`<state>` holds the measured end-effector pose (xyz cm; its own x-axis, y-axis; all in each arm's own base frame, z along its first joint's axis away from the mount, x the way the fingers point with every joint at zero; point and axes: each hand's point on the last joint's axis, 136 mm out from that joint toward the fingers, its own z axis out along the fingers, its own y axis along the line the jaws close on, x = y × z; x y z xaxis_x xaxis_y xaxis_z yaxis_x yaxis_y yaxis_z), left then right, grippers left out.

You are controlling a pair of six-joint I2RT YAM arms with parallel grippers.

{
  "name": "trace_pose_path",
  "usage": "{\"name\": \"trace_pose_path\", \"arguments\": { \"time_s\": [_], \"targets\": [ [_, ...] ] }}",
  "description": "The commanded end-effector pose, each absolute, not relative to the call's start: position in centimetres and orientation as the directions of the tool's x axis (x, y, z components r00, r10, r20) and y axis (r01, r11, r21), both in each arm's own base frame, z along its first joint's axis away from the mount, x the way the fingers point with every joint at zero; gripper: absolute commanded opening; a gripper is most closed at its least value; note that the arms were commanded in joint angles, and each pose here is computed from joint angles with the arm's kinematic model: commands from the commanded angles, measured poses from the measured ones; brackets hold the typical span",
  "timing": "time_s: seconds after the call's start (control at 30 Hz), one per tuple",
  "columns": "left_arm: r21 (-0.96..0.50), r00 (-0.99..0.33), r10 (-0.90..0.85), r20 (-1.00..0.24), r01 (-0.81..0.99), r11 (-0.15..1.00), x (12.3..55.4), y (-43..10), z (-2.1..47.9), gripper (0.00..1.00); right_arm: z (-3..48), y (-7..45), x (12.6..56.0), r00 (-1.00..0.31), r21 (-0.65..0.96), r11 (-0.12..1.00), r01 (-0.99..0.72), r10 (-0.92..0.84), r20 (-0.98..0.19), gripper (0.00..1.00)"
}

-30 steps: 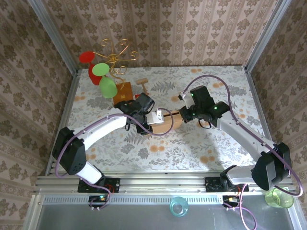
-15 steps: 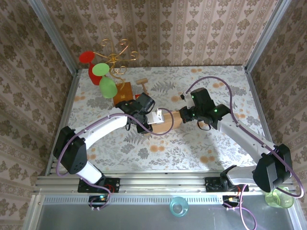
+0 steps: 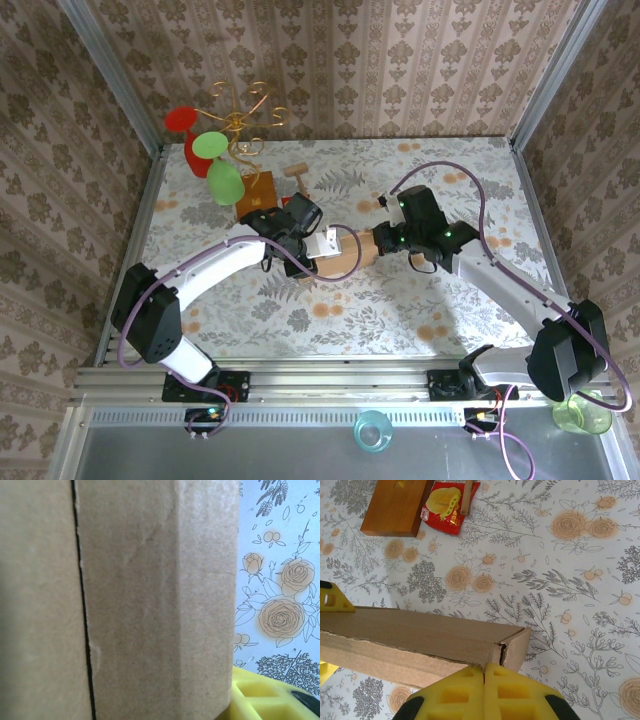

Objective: Fold the paper box

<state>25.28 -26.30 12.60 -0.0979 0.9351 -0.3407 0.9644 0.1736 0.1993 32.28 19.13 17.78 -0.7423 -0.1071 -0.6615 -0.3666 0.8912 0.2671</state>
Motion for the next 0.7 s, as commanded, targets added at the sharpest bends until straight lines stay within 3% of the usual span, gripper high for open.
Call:
{"name": "trace_pose_path", "arguments": {
  "time_s": [0.0, 0.33, 0.43, 0.67],
  "targets": [
    [0.197, -0.121, 0.929, -0.350, 0.960, 0.199, 25.9, -26.5, 12.9, 0.47, 17.8, 19.7, 31.9, -0.737, 0.290, 0.879, -0.378, -0.095, -0.670, 0.00],
    [0.203, -0.126, 0.927, -0.353, 0.957, 0.207, 26.1, -26.5, 13.0, 0.53, 16.4, 19.3, 32.0, -0.730, 0.270, 0.889, -0.369, -0.098, -0.677, 0.00],
    [0.214, -0.130, 0.923, -0.362, 0.952, 0.218, 26.3, -26.4, 13.3, 0.62, 16.2, 19.1, 32.1, -0.726, 0.257, 0.895, -0.364, -0.100, -0.681, 0.00],
    [0.220, -0.156, 0.842, -0.517, 0.926, 0.307, 26.2, -27.5, 17.3, 0.75, 17.0, 19.0, 32.4, -0.716, 0.249, 0.901, -0.355, -0.091, -0.692, 0.00]
  ]
}}
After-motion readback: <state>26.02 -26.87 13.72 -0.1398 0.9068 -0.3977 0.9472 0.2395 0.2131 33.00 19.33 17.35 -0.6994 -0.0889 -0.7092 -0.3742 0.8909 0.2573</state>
